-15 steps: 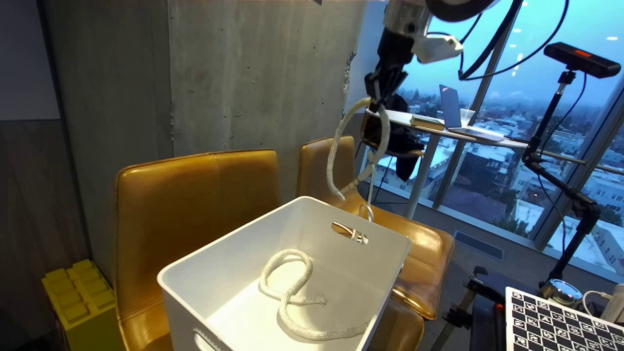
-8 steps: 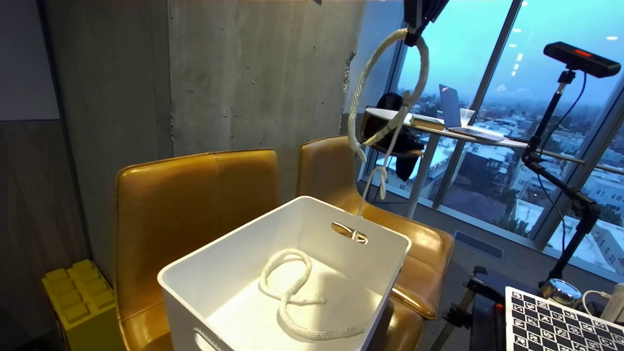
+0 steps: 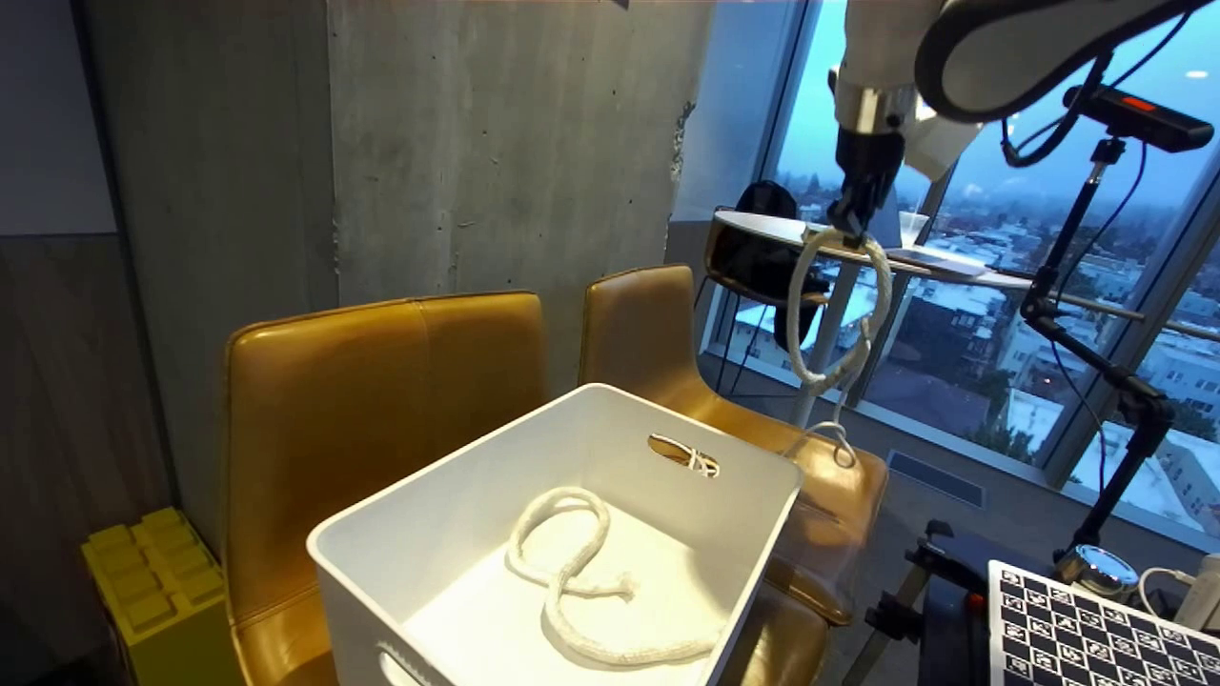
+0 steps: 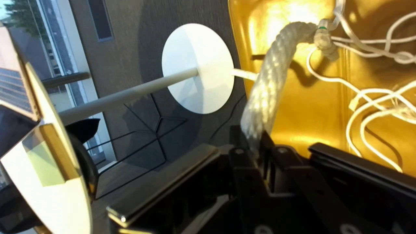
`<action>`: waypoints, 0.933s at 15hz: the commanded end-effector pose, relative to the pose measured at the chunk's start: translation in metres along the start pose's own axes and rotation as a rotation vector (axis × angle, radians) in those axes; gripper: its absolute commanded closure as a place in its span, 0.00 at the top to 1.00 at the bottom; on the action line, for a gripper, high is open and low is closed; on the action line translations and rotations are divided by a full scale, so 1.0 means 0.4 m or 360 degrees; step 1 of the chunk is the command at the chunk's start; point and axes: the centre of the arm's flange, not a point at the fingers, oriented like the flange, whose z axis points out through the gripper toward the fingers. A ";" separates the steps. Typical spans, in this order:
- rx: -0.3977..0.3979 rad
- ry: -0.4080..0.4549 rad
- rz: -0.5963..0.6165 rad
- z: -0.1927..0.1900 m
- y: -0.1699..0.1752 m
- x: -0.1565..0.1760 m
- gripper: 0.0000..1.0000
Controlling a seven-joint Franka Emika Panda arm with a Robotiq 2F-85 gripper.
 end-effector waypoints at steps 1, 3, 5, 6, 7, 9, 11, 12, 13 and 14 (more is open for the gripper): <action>-0.0057 -0.0084 -0.0033 0.146 -0.077 0.009 0.03; -0.0089 -0.0124 -0.0070 0.195 -0.123 0.012 0.03; -0.0098 -0.0157 -0.0089 0.227 -0.159 0.020 0.03; -0.0112 -0.0163 -0.0097 0.237 -0.175 0.024 0.03; -0.0087 -0.0184 -0.0089 0.236 -0.180 0.037 0.03; -0.0079 -0.0187 -0.0077 0.229 -0.191 0.065 0.03; -0.0016 -0.0194 -0.0022 0.191 -0.162 0.117 0.03; 0.0056 -0.0229 0.0029 0.174 -0.154 0.136 0.03; 0.0003 -0.0189 0.0002 0.173 -0.194 0.111 0.03; 0.0005 -0.0160 -0.0006 0.162 -0.195 0.112 0.03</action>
